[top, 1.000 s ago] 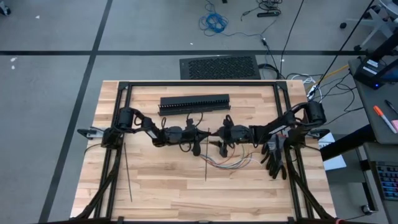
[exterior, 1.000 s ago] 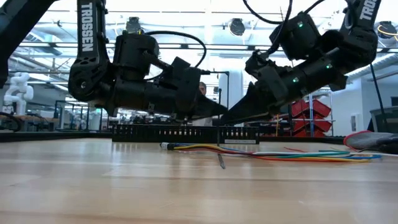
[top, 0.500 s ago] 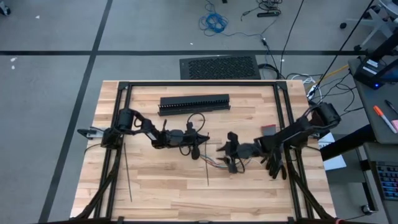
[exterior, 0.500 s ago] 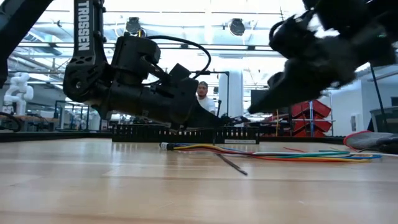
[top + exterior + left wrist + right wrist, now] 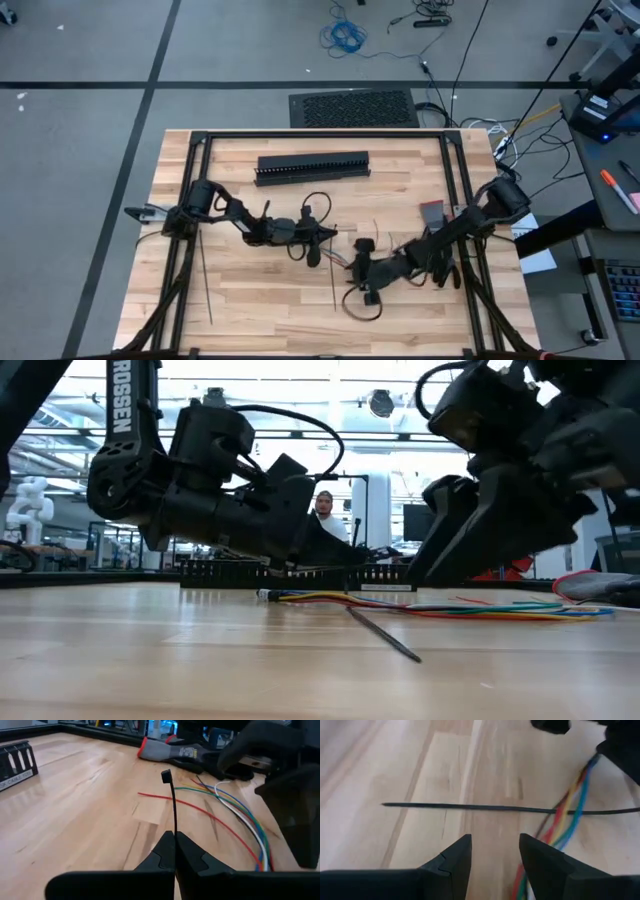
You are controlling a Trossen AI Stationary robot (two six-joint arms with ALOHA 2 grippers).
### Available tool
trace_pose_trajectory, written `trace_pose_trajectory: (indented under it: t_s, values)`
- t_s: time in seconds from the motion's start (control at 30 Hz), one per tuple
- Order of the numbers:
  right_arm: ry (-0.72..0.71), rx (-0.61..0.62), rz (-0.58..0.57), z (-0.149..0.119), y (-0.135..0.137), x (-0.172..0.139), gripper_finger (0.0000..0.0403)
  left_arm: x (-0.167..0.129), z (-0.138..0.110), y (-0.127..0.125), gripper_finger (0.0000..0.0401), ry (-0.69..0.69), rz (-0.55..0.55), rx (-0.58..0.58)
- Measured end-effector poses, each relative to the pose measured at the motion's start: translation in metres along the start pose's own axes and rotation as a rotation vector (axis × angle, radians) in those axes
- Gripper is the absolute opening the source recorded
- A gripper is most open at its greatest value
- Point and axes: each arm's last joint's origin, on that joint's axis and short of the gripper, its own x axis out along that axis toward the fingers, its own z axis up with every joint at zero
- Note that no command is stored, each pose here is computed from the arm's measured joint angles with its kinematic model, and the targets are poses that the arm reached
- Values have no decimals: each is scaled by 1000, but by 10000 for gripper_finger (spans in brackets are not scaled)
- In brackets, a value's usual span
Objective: Ziptie cables
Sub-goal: Wrap the cable wires with the black zip tie
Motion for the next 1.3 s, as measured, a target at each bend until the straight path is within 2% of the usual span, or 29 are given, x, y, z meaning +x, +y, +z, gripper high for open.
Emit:
trace_pose_trajectory:
  t_s: [0.43, 0.63, 1.03, 1.3]
  values:
    - [26, -14, -38, 2, 11, 9, 160, -2, -6, -6, 0, 44, 21, 40]
    - [36, -45, -89, -9, 19, 15, 160, -2, -8, -4, 0, 59, 56, 69]
    - [-37, -75, -160, -14, 22, 33, 160, -1, -17, -2, 0, 88, 79, 87]
    - [-60, -84, -183, -13, 21, 33, 160, 1, -26, 0, 0, 13, 73, 62]
